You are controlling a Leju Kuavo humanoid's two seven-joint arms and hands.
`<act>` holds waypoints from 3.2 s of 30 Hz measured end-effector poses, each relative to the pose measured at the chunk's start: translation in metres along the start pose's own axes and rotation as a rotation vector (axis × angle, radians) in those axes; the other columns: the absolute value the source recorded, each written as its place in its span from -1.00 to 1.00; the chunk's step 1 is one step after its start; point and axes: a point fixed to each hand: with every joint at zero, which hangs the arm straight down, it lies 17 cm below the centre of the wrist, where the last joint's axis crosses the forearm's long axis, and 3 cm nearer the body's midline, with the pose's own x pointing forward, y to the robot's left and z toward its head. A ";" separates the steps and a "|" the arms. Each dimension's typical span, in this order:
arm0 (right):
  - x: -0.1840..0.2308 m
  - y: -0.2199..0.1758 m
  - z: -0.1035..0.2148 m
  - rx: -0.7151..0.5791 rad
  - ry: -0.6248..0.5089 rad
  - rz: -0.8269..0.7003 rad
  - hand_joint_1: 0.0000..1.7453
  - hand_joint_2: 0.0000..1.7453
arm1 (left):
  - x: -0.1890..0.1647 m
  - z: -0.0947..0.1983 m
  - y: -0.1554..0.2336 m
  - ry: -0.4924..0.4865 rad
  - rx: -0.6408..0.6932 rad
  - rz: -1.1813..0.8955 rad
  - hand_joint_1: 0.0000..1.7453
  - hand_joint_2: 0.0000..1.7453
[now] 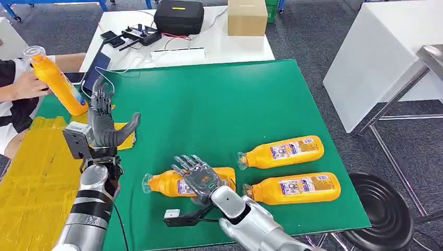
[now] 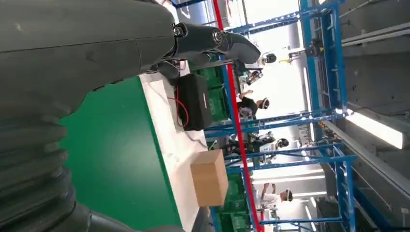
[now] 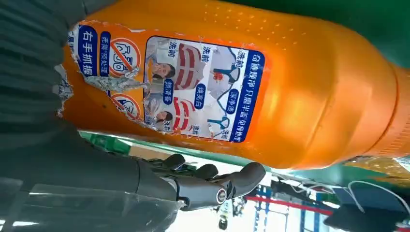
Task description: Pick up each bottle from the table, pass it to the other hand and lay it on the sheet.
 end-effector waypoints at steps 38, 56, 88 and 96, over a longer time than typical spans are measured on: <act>-0.055 0.023 0.001 0.181 0.138 0.097 1.00 1.00 | -0.010 0.018 0.017 0.034 0.035 0.000 -1.00 1.00; -0.060 0.020 -0.003 0.198 0.124 0.051 1.00 1.00 | -0.011 0.018 0.019 0.038 0.045 0.012 -1.00 1.00; -0.044 -0.154 0.063 -0.749 0.076 -0.647 1.00 1.00 | 0.011 0.046 0.002 0.003 0.004 0.043 -1.00 1.00; -0.054 -0.171 0.078 -0.822 0.092 -0.662 1.00 1.00 | 0.023 0.043 -0.004 -0.025 -0.006 0.054 -1.00 1.00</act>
